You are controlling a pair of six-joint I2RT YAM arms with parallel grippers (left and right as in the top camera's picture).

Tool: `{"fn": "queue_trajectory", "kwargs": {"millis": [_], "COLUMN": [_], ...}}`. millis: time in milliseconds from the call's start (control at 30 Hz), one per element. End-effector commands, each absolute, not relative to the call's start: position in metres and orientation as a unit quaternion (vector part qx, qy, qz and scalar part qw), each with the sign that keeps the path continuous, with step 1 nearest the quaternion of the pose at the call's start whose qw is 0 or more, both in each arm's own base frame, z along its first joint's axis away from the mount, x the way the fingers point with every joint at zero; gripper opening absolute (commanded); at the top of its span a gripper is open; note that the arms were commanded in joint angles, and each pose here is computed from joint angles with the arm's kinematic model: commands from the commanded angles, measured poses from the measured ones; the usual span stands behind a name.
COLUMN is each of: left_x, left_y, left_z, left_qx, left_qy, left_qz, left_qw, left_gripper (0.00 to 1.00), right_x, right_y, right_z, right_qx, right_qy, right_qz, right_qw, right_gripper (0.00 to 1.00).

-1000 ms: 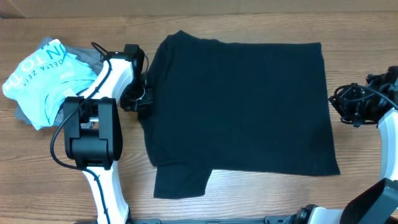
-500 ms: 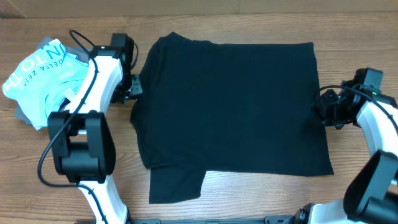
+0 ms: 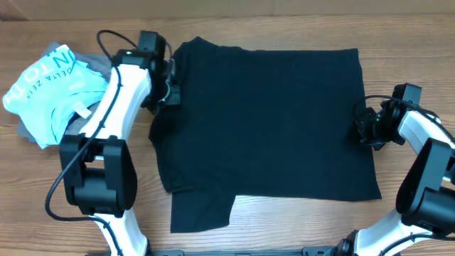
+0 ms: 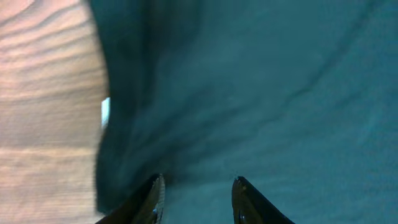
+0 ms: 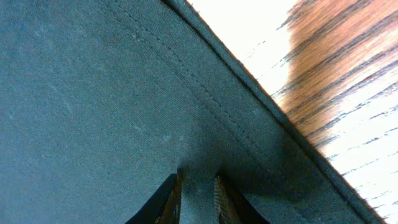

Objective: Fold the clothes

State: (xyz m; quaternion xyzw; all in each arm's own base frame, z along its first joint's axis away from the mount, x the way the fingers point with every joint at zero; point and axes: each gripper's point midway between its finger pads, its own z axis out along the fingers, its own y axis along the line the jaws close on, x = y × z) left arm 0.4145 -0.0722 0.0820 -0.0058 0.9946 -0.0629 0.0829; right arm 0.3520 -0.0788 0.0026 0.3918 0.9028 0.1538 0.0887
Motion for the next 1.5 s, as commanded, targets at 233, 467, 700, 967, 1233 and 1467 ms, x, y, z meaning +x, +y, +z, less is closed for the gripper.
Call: {"fn": "queue_trajectory", "kwargs": {"millis": [233, 467, 700, 967, 1233, 1467], "left_x": [0.435, 0.443, 0.456, 0.479, 0.512, 0.517], "left_y": [-0.081, -0.082, -0.056, 0.006, -0.008, -0.023], "left_z": [0.041, -0.016, -0.059, -0.074, -0.027, 0.032], "left_qx": [0.024, 0.052, 0.040, -0.053, -0.014, -0.002], "left_qy": [0.990, 0.992, 0.994, 0.990, 0.986, 0.988], "left_qz": [-0.079, -0.074, -0.026, -0.012, -0.063, -0.071], "left_qw": [0.114, 0.092, 0.097, 0.128, 0.152, 0.137], "left_gripper": [0.04, 0.04, 0.04, 0.04, 0.06, 0.10], "right_x": [0.369, 0.359, 0.338, 0.330, 0.347, 0.366], "right_y": [-0.072, -0.046, -0.038, -0.032, -0.018, -0.012], "right_z": [0.102, 0.177, 0.187, 0.180, 0.159, 0.094], "right_qx": [0.333, 0.291, 0.284, 0.265, 0.234, 0.254], "right_qy": [0.907, 0.893, 0.899, 0.909, 0.921, 0.930], "right_qz": [0.200, 0.253, 0.250, 0.248, 0.226, 0.198], "right_qw": [0.163, 0.232, 0.220, 0.205, 0.213, 0.178], "right_gripper": [0.26, 0.27, 0.27, 0.27, 0.28, 0.18]}}
